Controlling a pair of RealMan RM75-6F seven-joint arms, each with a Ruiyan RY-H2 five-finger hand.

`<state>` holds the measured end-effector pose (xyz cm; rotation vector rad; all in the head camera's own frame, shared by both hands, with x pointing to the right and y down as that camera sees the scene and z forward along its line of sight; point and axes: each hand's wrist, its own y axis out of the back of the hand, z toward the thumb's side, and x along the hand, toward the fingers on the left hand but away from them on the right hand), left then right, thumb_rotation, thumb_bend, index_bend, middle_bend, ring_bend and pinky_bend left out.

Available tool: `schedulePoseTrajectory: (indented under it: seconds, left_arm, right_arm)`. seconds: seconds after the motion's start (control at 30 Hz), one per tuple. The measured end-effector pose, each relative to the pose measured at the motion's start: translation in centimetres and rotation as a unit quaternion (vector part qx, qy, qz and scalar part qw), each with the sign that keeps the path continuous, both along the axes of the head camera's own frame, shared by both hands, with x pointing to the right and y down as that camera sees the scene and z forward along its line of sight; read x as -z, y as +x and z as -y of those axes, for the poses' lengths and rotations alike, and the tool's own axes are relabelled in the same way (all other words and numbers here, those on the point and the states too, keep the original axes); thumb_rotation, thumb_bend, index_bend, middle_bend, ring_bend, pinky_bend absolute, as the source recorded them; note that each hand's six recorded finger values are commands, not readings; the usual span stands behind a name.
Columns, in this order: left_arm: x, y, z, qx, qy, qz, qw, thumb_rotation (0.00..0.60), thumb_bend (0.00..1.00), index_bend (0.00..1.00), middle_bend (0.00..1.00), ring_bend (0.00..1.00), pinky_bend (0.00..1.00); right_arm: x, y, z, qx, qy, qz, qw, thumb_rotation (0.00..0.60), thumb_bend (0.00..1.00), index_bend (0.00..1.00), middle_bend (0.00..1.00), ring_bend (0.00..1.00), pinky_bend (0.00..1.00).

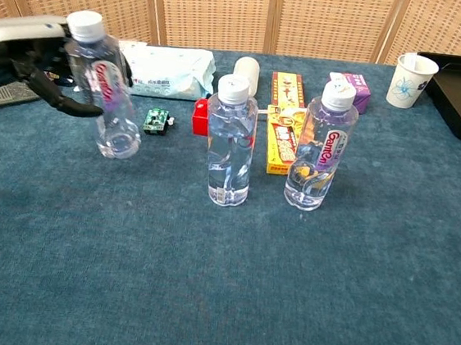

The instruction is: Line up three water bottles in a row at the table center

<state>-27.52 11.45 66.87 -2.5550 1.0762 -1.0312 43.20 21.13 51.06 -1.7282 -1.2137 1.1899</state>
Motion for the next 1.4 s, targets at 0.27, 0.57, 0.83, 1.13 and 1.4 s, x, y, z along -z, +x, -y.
schedulePoseTrajectory:
  seconds: [0.27, 0.57, 0.83, 1.13, 1.4]
  left_arm:
    - [-0.4, 3.6, -0.7, -0.033, -0.017, 0.004, 0.9993, 0.600, 0.30, 0.38, 0.33, 0.28, 0.42]
    - [-0.7, 4.8, -1.5, -0.048, -0.017, 0.013, 0.9986, 0.600, 0.30, 0.38, 0.33, 0.28, 0.42]
    - [-1.6, 5.0, -1.9, -0.046, -0.021, 0.015, 0.9986, 0.600, 0.30, 0.39, 0.33, 0.28, 0.41]
    - [-1.9, 5.2, -2.5, -0.053, -0.026, 0.015, 0.9982, 0.600, 0.30, 0.38, 0.33, 0.28, 0.41]
    - [-2.1, 5.6, -2.9, -0.060, -0.028, 0.016, 0.9977, 0.600, 0.29, 0.39, 0.33, 0.28, 0.40]
  right_arm:
    - [0.0, 0.1, 0.1, -0.001, 0.000, 0.002, 1.0000, 0.600, 0.02, 0.11, 0.13, 0.11, 0.10]
    - [-0.1, 0.1, 0.0, -0.001, -0.003, 0.001, 1.0000, 0.600, 0.02, 0.11, 0.13, 0.11, 0.10]
    - [-0.1, 0.1, 0.0, -0.002, -0.002, 0.001, 1.0000, 0.600, 0.02, 0.11, 0.13, 0.11, 0.10]
    - [-0.1, 0.1, 0.1, -0.002, -0.001, 0.000, 1.0000, 0.600, 0.02, 0.11, 0.13, 0.11, 0.10]
    - [0.1, 0.2, 0.1, -0.003, 0.001, 0.003, 1.0000, 0.599, 0.02, 0.11, 0.13, 0.11, 0.10]
